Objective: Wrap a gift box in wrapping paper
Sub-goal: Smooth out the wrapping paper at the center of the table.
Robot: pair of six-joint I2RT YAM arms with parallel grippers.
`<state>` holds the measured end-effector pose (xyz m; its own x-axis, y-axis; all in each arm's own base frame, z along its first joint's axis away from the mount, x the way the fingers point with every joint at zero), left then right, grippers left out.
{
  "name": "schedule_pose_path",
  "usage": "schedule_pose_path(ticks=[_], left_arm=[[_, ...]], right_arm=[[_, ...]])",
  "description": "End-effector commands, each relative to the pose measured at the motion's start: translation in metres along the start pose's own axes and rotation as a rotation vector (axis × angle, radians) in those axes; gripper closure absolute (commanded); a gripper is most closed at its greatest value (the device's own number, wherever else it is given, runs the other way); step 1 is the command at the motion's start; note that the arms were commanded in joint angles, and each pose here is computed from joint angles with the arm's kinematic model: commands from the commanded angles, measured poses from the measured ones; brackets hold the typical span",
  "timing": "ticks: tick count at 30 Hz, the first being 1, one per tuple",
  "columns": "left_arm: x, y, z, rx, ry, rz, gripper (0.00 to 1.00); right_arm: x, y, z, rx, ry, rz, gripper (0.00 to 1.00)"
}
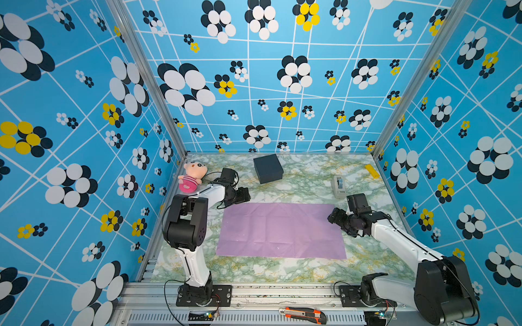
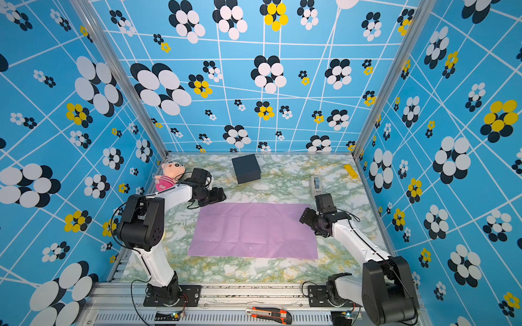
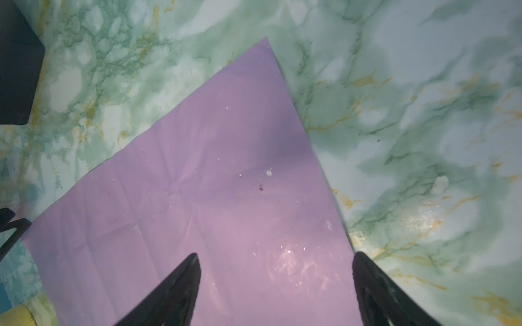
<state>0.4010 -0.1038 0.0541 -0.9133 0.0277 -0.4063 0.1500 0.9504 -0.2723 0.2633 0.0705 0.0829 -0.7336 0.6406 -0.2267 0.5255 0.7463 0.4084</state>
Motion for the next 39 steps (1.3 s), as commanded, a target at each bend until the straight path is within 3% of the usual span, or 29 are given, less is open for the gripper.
schedule_pose_path(ticks=[1, 4, 9, 14, 17, 29, 39], left_arm=[[0.005, 0.004, -0.019, -0.032, -0.017, -0.015, 0.14], [-0.004, 0.005, -0.036, -0.045, -0.078, -0.033, 0.12], [-0.022, -0.004, -0.075, -0.041, -0.197, -0.033, 0.12], [-0.021, -0.005, -0.103, -0.044, -0.270, -0.031, 0.11], [-0.015, -0.004, -0.109, -0.038, -0.282, -0.031, 0.11], [-0.008, -0.002, -0.103, -0.024, -0.271, -0.044, 0.11], [-0.039, -0.005, -0.079, 0.015, -0.282, -0.006, 0.11]], right_arm=[[0.015, 0.022, -0.022, -0.015, 0.016, -0.141, 0.14], [0.049, 0.046, -0.033, -0.038, 0.071, -0.230, 0.16], [0.138, 0.090, -0.038, -0.138, 0.162, -0.353, 0.17], [0.218, 0.115, -0.023, -0.154, 0.264, -0.483, 0.17], [0.245, 0.115, -0.009, -0.158, 0.309, -0.496, 0.17], [0.266, 0.084, 0.020, -0.097, 0.403, -0.471, 0.18], [0.226, 0.083, 0.037, -0.064, 0.337, -0.455, 0.18]])
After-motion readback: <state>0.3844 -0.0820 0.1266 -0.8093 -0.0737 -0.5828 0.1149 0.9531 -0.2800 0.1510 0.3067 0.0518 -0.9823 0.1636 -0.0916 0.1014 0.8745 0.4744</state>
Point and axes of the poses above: each gripper's point midway between its finger pads, its own z axis out along the fingers, its own y axis along the line the jaws close on, x = y × z, the point moved 2 cm from there along -z, back along the fingers, and after that the axes turned 13 degrees about z, right-handed, at the moved point
